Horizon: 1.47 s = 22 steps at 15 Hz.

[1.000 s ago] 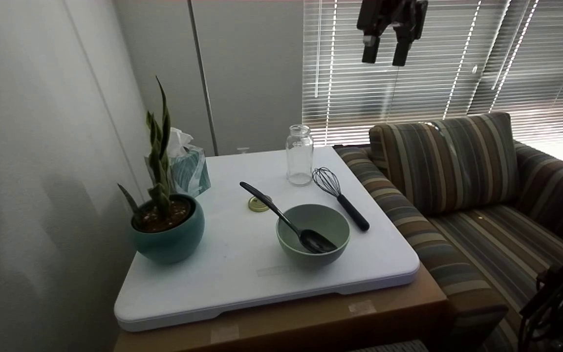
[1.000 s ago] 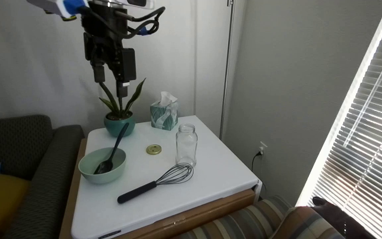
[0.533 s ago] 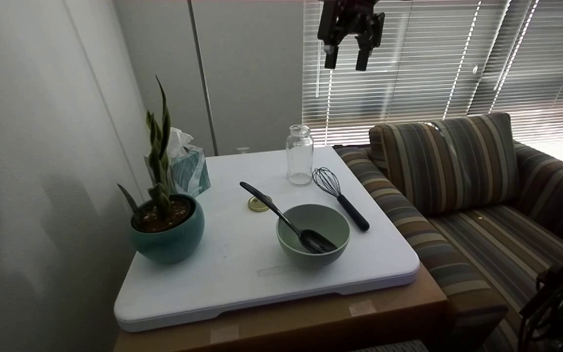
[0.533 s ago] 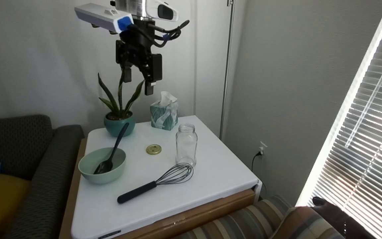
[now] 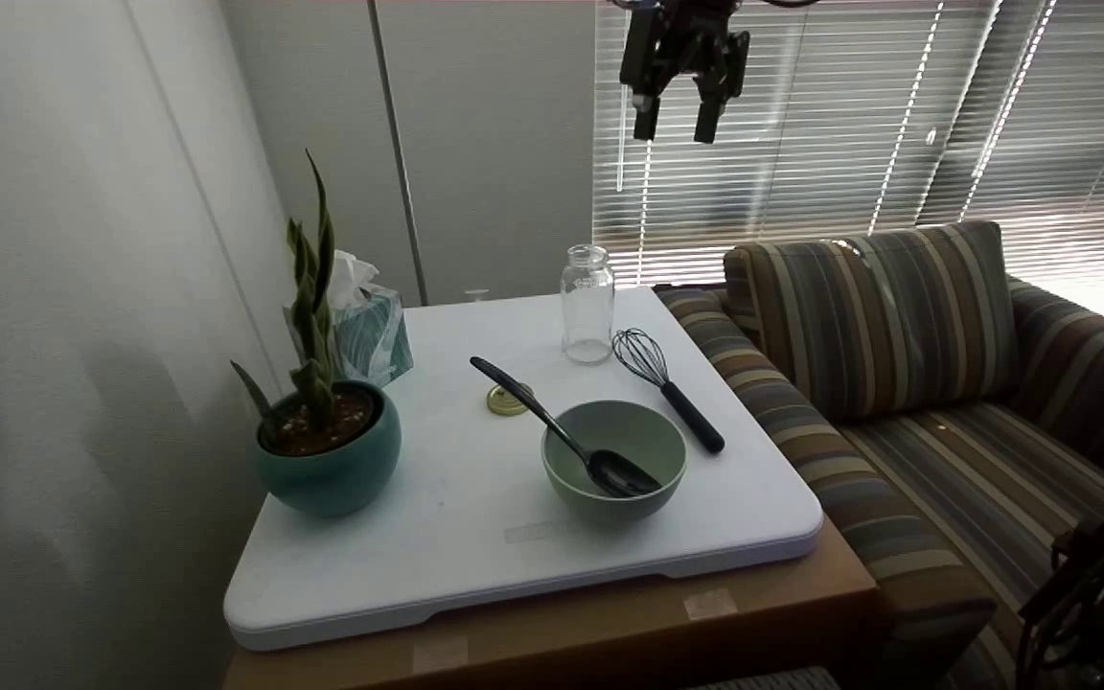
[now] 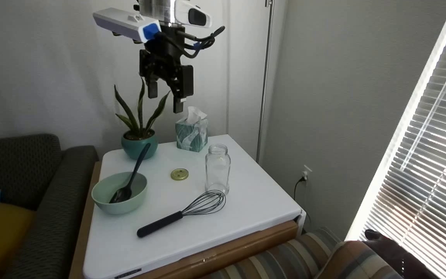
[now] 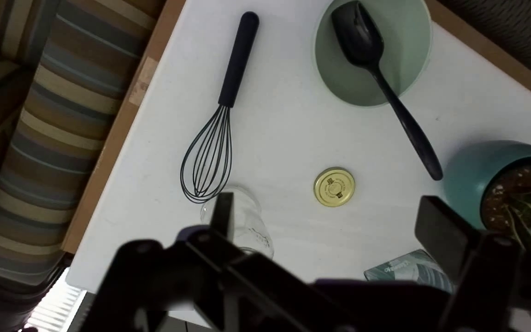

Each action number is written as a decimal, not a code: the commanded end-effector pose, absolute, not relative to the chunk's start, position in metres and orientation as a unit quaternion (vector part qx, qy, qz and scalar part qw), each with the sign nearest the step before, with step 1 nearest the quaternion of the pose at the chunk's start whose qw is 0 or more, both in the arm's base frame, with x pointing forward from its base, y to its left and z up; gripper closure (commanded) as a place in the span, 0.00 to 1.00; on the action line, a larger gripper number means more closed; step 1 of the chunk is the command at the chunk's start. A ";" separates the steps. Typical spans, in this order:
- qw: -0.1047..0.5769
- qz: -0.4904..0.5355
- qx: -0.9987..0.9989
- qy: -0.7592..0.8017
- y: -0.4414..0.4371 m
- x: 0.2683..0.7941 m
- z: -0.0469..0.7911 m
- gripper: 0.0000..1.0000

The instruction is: Move the glass jar to the left

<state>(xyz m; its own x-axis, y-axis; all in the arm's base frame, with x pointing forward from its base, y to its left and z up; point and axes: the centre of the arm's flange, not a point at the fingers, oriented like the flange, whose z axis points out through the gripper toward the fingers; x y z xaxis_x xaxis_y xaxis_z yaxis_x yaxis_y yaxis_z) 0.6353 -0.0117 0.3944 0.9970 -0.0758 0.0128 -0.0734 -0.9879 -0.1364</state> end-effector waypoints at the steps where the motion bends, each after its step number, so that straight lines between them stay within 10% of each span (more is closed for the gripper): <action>1: 0.028 -0.031 -0.999 0.005 -0.024 0.660 0.371 0.00; 22: -0.027 -0.043 -0.996 -0.070 -0.013 0.752 0.276 0.00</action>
